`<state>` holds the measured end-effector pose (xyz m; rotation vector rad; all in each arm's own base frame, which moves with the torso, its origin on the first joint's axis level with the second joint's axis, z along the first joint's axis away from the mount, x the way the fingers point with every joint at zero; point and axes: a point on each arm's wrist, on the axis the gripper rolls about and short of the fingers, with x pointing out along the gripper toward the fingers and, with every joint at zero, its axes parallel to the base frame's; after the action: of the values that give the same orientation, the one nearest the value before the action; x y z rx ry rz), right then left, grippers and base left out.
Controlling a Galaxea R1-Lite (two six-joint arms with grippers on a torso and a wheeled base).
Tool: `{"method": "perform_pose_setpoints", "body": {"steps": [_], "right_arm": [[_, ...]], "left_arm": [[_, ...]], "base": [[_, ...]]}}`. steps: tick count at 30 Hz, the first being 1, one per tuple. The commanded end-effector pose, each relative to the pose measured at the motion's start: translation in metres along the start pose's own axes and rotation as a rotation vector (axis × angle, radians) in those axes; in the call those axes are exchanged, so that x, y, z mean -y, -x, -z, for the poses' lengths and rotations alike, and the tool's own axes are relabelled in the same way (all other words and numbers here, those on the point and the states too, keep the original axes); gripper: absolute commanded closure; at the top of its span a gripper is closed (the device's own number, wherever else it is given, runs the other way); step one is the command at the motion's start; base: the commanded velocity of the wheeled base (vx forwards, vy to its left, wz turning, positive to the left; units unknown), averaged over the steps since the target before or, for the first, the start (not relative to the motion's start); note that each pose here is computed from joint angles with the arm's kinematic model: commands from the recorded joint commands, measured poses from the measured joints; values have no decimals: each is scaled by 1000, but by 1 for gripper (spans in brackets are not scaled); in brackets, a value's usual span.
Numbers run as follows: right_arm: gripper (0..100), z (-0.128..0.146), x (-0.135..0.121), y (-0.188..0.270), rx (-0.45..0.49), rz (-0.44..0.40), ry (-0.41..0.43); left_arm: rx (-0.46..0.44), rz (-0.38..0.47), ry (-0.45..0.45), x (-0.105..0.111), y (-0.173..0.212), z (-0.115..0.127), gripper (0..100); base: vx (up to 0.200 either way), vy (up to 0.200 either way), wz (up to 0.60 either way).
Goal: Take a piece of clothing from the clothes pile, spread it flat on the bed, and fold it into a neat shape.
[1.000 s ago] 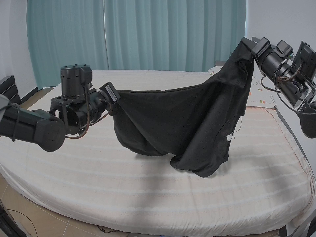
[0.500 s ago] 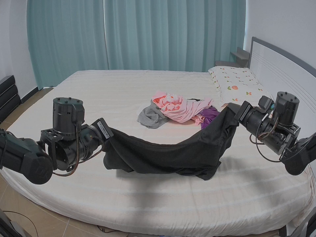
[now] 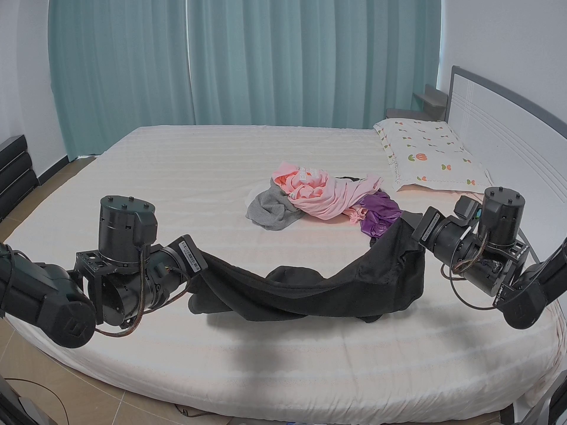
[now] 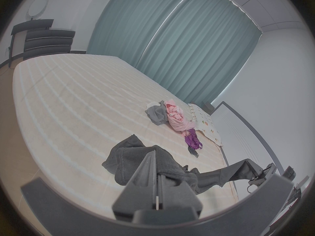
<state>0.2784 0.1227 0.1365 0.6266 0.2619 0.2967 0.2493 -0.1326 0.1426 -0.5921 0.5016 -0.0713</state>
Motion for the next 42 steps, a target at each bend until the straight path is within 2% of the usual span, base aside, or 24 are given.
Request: {"method": "perform_pose_setpoints", "body": {"steps": [1,25,32,42], "right_arm": [[100,-1,-1,5,1,-2,-1],[100,-3,-1,18,1,-2,-1],[100,-4,-2,18,7,-4,-1],[100,-9,-7,17,25,-21,-1]], "left_arm": [[-10,-3,-4,0,-1,3,100],[-23,0,-8,-1,2,8,100],[-15,8,28,1,2,5,100],[-9,6,31,1,1,3,100]], "base": [[-200,0,0],[0,0,0],[0,200,0],[0,200,0]]}}
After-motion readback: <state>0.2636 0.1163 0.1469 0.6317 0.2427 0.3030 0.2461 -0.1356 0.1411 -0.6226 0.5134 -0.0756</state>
